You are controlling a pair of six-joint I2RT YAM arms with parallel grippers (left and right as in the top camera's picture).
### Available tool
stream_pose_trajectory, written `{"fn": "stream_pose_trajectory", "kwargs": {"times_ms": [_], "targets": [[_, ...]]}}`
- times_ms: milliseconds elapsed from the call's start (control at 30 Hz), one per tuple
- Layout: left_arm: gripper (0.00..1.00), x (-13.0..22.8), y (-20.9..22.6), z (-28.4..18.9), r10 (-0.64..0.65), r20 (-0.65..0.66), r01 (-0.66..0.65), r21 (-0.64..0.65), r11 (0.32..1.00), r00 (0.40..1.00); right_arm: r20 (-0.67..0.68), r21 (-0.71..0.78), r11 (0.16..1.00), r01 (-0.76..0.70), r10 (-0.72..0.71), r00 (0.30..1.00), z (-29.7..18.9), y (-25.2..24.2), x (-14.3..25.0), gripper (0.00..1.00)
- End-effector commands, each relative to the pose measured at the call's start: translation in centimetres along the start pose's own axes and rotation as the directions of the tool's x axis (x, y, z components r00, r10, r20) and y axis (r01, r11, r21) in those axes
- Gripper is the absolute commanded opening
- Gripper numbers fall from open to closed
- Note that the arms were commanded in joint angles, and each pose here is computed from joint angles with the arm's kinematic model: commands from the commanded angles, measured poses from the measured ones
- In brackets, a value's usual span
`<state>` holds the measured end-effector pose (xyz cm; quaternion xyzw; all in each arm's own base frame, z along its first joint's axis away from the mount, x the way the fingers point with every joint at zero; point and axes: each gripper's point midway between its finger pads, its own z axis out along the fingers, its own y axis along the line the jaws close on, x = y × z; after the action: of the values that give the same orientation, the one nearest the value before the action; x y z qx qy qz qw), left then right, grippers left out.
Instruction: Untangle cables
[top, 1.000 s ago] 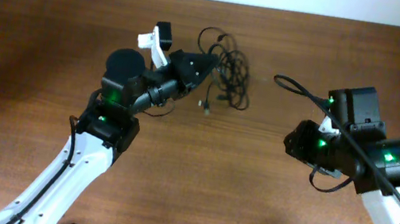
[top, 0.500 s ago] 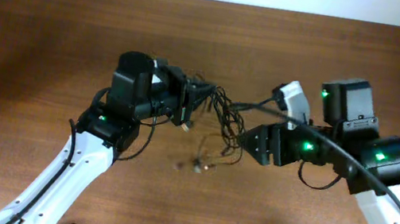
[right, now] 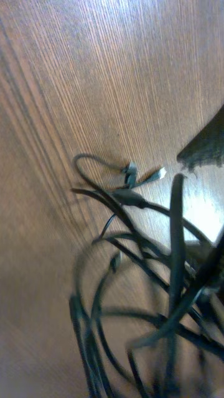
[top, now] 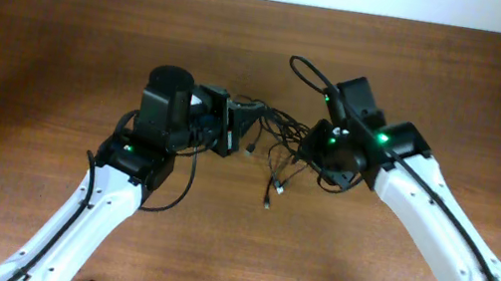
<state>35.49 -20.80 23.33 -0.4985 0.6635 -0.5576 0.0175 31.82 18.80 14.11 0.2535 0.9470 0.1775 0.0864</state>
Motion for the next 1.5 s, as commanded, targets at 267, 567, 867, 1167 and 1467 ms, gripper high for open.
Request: {"fn": "stream_pose_trajectory", "kwargs": {"times_ms": [267,567,867,1167,1467], "targets": [[0.00,-8.7,-5.2,-4.0,0.012,0.330,-0.077,0.184,0.980,0.944,0.108,0.438,0.896,-0.066,0.020,0.994,-3.1,-11.6,-3.0,0.04],[0.41,-15.3,4.5,-7.8,0.172,0.627,-0.018,-0.243,0.970,0.760,0.316,0.120,0.982,0.145,-0.177,0.932,-14.7,-10.0,-3.5,0.04],[0.70,-12.8,4.2,-5.7,0.822,0.202,-0.637,-0.544,0.546,0.532,0.301,0.133,0.981,0.142,-0.176,0.937,-14.6,-10.4,-3.2,0.12],[0.63,-13.8,8.8,-2.1,0.939,-0.341,-0.813,-0.558,-0.166,0.042,0.222,0.186,0.974,0.130,-0.171,0.960,-12.2,-10.8,-3.5,0.14],[0.29,-19.5,12.4,-2.8,0.857,-0.511,-0.660,-0.665,-0.348,0.063,0.152,0.212,0.969,0.128,-0.162,0.975,-10.1,-10.8,-3.7,0.14]]}}
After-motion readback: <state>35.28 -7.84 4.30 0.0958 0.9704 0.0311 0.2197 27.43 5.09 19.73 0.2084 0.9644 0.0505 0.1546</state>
